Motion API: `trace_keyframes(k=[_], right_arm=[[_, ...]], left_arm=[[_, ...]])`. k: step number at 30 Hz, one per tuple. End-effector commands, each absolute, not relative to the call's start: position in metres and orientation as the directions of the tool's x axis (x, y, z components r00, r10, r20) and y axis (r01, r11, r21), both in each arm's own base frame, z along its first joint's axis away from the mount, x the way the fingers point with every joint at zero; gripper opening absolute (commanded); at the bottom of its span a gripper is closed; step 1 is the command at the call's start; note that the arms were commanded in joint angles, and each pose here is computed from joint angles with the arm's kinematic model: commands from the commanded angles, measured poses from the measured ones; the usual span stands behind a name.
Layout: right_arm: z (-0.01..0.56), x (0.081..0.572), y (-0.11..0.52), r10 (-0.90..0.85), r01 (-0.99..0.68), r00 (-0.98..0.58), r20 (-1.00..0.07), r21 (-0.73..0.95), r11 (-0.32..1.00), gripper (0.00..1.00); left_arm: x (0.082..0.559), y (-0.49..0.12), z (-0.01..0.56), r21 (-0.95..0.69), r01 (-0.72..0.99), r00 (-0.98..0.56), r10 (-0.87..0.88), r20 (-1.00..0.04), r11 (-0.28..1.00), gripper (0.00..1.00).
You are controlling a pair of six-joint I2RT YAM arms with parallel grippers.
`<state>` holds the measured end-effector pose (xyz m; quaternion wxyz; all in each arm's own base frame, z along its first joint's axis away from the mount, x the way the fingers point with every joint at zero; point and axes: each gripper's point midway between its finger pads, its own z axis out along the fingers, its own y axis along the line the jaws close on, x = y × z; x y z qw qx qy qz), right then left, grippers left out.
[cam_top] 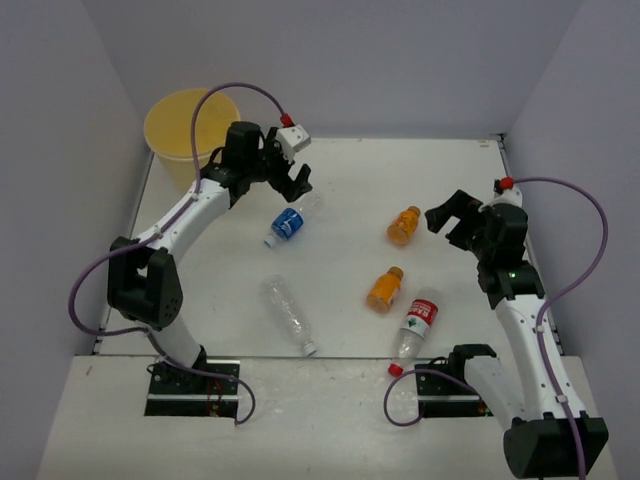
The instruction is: Put the plastic bottles in the bin
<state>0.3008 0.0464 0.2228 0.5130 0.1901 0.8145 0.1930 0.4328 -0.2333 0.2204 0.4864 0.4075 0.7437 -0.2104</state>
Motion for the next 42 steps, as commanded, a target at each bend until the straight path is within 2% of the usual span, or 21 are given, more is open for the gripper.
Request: trace_keyframes(k=[1,7,12,17,22,24,27,30,31,34,39,42], right_arm=[[0.246,0.311,0.035,0.51,0.163,-0.376,-0.773,0.487,0.858,0.99],[0.237,0.324,0.033,0.54,0.215,-0.395,-0.743,0.497,0.841,0.99],[0.231,0.328,0.034,0.575,0.251,-0.404,-0.711,0.518,0.818,0.99],[0.227,0.325,0.042,0.569,0.21,-0.423,-0.705,0.535,0.818,0.99],[0.228,0.321,0.04,0.572,0.219,-0.413,-0.709,0.532,0.818,0.99],[0.229,0.318,0.038,0.572,0.229,-0.417,-0.706,0.527,0.818,0.99],[0.228,0.316,0.036,0.572,0.241,-0.416,-0.707,0.521,0.819,0.99],[0.228,0.313,0.035,0.568,0.247,-0.416,-0.71,0.513,0.822,0.99],[0.228,0.312,0.035,0.567,0.247,-0.417,-0.71,0.512,0.823,0.99],[0.23,0.31,0.036,0.566,0.238,-0.417,-0.711,0.516,0.823,0.99],[0.238,0.309,0.038,0.56,0.216,-0.41,-0.72,0.52,0.826,0.99],[0.242,0.308,0.038,0.558,0.205,-0.401,-0.727,0.522,0.828,0.99]], left_arm=[[0.442,-0.241,0.155,-0.039,0.822,-0.336,0.429,-0.838,0.568,1.0],[0.437,-0.239,0.1,-0.111,0.808,-0.441,0.469,-0.765,0.579,1.0],[0.437,-0.225,0.069,-0.098,0.756,-0.514,0.494,-0.702,0.648,1.0],[0.429,-0.217,0.032,-0.095,0.712,-0.589,0.517,-0.621,0.696,1.0],[0.43,-0.226,0.036,-0.081,0.721,-0.57,0.522,-0.635,0.689,0.91],[0.436,-0.227,0.045,-0.062,0.716,-0.557,0.515,-0.651,0.696,0.74],[0.442,-0.226,0.055,-0.046,0.706,-0.553,0.509,-0.659,0.707,0.34],[0.45,-0.226,0.076,-0.016,0.702,-0.524,0.501,-0.689,0.712,0.09],[0.452,-0.226,0.082,-0.005,0.7,-0.515,0.5,-0.697,0.714,0.05],[0.459,-0.227,0.112,0.027,0.692,-0.474,0.482,-0.737,0.722,0.01],[0.473,-0.229,0.201,0.081,0.655,-0.357,0.403,-0.843,0.751,0.01],[0.482,-0.219,0.269,0.125,0.567,-0.27,0.328,-0.905,0.814,0.0]])
